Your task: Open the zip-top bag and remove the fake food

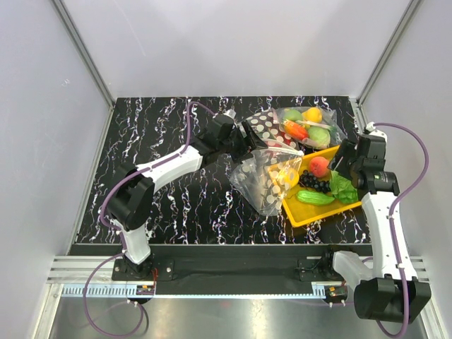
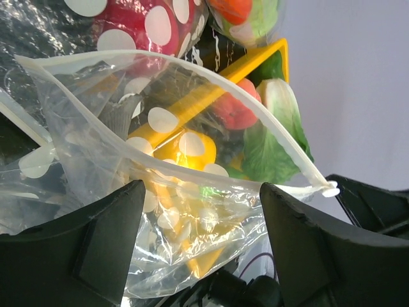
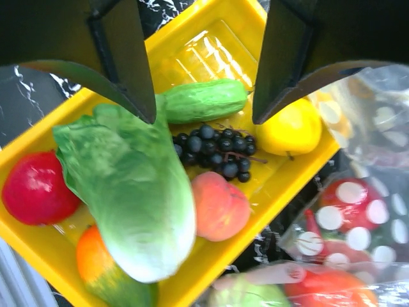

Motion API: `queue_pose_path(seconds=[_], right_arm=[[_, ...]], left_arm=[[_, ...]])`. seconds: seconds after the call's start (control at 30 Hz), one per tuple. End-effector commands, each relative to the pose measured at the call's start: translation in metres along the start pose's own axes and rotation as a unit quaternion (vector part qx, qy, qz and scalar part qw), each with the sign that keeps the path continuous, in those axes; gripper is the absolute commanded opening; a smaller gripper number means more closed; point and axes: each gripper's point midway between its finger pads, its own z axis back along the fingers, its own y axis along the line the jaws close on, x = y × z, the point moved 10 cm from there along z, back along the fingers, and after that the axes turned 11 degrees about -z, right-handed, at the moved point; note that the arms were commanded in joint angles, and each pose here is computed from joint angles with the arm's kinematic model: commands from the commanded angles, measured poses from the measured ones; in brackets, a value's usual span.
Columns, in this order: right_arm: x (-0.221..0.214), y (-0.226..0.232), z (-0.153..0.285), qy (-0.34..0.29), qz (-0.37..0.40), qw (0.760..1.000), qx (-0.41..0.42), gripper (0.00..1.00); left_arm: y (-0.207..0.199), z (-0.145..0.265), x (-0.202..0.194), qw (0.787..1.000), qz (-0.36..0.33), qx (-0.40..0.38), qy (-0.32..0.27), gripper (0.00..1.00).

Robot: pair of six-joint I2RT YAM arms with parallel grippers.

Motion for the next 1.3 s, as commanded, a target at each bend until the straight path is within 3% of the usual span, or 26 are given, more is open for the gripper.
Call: queue_pose_path(seconds=[0.0,0.13,0.4,0.43,0.5,0.53,0.7,0.73,0.83,1.13,1.27], right_arm=[[0.018,0.017,0.012,-0.026,0.019,0.997,0.072,0.72],[0.019,0.032,0.012,-0.007,0.028,0.989,0.146,0.77],[0.011,0.037,0.01,0.011,0.032,0.984,0.175,0.77],[0.01,0.036,0.012,0.009,0.032,0.984,0.176,0.77],[0.007,0.034,0.011,0.01,0.035,0.984,0.172,0.77],[0.006,0.033,0.012,0.01,0.037,0.984,0.171,0.77],[0.005,0.032,0.013,0.007,0.039,0.984,0.171,0.77],[0.006,0.033,0.012,0.007,0.039,0.984,0.172,0.77],[0.016,0.039,0.017,-0.002,0.043,0.982,0.185,0.77],[0.055,0.084,0.05,-0.017,0.092,0.953,0.289,0.74],[0.057,0.11,0.06,0.03,0.121,0.919,0.374,0.57]], left_arm=[[-0.023,0.01,0.017,0.999,0.011,-0.017,-0.05,0.79],[-0.019,0.009,0.015,0.997,0.034,-0.011,-0.068,0.81],[-0.017,-0.006,0.012,0.997,0.052,-0.009,-0.051,0.81],[-0.018,-0.007,0.011,0.998,0.045,-0.011,-0.047,0.77],[-0.017,-0.01,0.008,0.998,0.041,-0.015,-0.034,0.55],[-0.017,-0.012,0.005,0.999,0.04,-0.018,-0.027,0.48],[-0.012,-0.016,-0.007,0.999,0.039,-0.032,0.011,0.24],[-0.013,-0.015,-0.008,0.998,0.034,-0.043,0.013,0.13],[-0.017,-0.008,-0.01,0.998,0.02,-0.063,0.019,0.0],[-0.029,0.025,-0.013,0.984,-0.068,-0.162,0.033,0.0],[-0.031,0.037,-0.014,0.979,-0.1,-0.175,0.03,0.0]])
